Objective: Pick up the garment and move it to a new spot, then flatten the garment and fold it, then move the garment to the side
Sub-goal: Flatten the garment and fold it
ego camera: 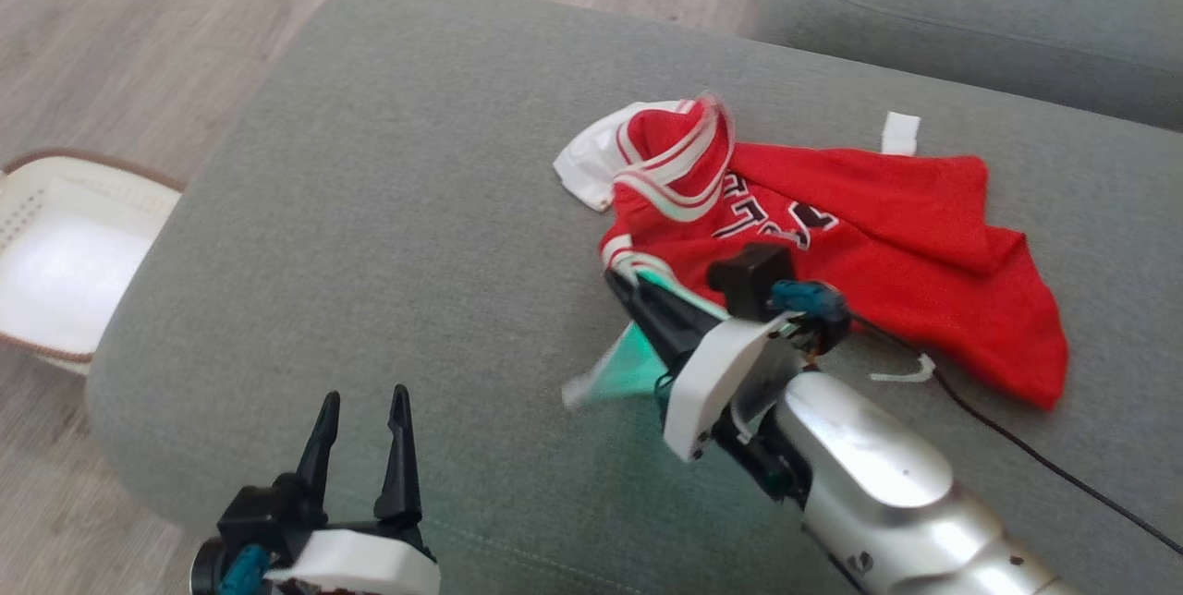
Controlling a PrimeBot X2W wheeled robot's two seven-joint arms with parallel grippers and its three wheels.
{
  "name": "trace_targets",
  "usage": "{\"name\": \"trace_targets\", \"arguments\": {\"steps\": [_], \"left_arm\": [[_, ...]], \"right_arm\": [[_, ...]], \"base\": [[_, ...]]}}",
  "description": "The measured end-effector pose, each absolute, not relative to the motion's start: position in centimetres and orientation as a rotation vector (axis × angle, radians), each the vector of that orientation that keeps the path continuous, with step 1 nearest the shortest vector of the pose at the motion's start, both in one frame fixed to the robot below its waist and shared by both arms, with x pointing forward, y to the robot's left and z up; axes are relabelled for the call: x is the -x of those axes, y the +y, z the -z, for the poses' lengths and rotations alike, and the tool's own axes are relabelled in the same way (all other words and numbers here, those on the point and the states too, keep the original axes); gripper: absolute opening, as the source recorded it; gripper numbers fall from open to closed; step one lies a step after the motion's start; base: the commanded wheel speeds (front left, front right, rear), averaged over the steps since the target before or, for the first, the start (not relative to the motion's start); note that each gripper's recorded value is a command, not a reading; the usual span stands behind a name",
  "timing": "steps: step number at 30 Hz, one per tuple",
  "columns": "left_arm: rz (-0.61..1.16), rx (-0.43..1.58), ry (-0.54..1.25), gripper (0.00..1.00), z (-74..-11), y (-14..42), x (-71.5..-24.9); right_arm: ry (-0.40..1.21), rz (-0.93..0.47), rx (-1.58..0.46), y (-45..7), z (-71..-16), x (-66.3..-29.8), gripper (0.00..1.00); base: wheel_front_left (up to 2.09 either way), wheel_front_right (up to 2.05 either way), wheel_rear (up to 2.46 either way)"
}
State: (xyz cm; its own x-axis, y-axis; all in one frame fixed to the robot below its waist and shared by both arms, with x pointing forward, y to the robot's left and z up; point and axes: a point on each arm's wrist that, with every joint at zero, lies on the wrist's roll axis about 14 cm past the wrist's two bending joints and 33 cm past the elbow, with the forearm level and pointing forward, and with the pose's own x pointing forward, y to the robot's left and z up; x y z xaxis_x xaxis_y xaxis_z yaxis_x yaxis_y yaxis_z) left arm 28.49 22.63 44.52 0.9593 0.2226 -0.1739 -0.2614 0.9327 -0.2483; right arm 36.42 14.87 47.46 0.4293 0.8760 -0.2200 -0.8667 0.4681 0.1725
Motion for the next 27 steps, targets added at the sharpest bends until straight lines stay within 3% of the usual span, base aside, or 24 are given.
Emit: {"name": "trace_targets", "arguments": {"steps": [4,5,6,7,8,18,27], "left_arm": [[-0.271,0.273,0.145,1.00,-44.5,23.2,-28.0],[-0.274,0.273,0.145,1.00,-44.4,23.2,-27.9],[-0.275,0.273,0.147,1.00,-44.4,23.3,-27.9],[-0.275,0.273,0.147,1.00,-44.4,23.2,-27.9],[-0.274,0.273,0.148,1.00,-44.4,23.2,-28.0],[-0.214,0.266,0.158,1.00,-44.3,21.7,-29.4],[-0.109,0.259,0.151,1.00,-44.7,18.9,-31.6]], "right_arm": [[0.323,-1.163,-0.024,16.4,-46.8,-34.7,0.00],[0.332,-1.175,-0.030,16.6,-46.6,-34.3,0.04],[0.341,-1.184,-0.038,16.7,-46.4,-33.9,0.37],[0.343,-1.191,-0.043,16.8,-46.2,-33.6,0.95],[0.339,-1.197,-0.043,16.8,-46.1,-33.4,1.00],[0.290,-1.205,-0.052,15.9,-46.2,-32.6,1.00],[0.132,-0.921,-0.098,9.7,-49.1,-39.4,1.00]], "base": [[0.00,0.00,0.00],[0.00,0.00,0.00],[0.00,0.00,0.00],[0.00,0.00,0.00],[0.00,0.00,0.00],[0.00,0.00,0.00],[0.00,0.00,0.00]]}}
